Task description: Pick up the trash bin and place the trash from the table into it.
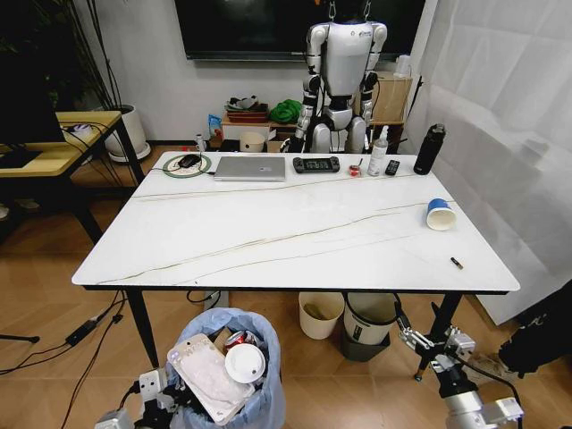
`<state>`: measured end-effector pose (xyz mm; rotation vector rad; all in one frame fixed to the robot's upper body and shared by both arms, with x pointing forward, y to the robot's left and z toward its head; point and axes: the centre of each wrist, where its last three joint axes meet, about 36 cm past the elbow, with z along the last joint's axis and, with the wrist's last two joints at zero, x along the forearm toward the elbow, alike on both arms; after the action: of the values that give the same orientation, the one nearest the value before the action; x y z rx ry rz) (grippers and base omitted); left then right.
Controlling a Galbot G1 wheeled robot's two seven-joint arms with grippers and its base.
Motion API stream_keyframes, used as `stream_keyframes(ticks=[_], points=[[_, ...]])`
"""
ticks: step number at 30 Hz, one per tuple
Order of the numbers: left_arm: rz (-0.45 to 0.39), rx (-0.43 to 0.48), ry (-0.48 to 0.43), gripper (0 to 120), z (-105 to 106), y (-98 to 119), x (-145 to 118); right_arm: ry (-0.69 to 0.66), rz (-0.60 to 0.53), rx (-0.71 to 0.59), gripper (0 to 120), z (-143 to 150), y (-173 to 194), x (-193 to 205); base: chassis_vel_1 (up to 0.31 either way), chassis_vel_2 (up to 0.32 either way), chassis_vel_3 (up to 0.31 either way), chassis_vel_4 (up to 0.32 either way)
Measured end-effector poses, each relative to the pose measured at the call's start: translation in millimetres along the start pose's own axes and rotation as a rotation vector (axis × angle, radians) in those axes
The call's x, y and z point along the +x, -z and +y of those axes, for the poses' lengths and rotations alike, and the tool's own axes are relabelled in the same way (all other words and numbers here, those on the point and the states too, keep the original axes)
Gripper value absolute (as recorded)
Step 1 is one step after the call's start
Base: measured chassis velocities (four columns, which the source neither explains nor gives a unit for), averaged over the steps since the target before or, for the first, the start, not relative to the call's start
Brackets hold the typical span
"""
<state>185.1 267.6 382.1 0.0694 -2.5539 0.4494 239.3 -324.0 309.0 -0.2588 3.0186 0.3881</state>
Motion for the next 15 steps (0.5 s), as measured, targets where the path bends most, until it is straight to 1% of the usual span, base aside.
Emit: stream_keyframes(ticks=[15], points=[[-0.003, 0.008, 0.003, 0, -6.4, -4.3, 2.6, 0.012, -0.007, -0.036, 100, -4.1, -1.2, 0.4, 0.0, 0.0, 0.0, 0.0]])
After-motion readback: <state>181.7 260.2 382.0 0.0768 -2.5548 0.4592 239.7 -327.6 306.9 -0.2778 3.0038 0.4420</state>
